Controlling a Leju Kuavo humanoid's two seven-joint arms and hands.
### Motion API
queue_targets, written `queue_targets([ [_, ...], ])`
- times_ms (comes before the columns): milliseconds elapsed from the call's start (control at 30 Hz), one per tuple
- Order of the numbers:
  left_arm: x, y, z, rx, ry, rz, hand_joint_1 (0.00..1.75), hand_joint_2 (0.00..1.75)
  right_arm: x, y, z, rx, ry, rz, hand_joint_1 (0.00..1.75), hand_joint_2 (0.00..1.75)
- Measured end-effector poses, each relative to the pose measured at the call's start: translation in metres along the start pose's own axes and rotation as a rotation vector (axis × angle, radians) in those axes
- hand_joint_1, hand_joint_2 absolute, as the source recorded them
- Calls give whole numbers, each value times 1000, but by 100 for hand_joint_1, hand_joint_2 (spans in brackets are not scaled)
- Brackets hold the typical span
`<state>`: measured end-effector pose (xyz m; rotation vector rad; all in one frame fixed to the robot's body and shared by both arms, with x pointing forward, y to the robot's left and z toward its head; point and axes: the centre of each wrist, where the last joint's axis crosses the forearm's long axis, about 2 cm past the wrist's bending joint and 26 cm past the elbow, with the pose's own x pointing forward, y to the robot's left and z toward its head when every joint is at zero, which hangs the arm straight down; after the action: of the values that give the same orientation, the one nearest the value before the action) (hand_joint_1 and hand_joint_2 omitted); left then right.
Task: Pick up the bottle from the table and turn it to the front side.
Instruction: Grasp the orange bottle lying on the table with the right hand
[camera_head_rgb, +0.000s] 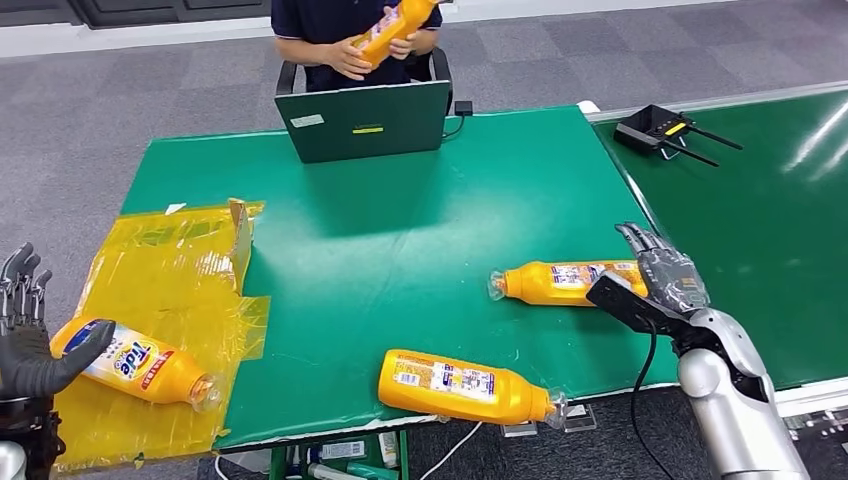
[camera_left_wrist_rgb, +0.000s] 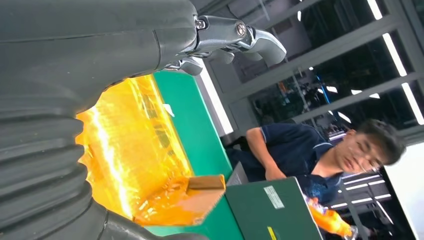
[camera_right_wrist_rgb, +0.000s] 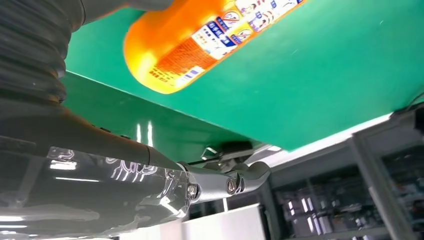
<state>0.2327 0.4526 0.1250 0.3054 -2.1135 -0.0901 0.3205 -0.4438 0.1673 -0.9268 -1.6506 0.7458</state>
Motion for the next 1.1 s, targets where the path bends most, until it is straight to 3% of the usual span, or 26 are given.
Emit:
queue_targets([
  [400, 1, -18, -5, -53, -31, 30, 0, 175, 10, 21, -31, 128, -57, -29, 0, 175],
  [667, -7, -22, -21, -86, -58, 53, 0, 175, 16, 28, -45, 195, -101, -59, 0, 175],
  [1100, -12, -25, -18, -106, -54, 67, 0, 175, 18, 41, -42, 252, -130, -61, 0, 175],
])
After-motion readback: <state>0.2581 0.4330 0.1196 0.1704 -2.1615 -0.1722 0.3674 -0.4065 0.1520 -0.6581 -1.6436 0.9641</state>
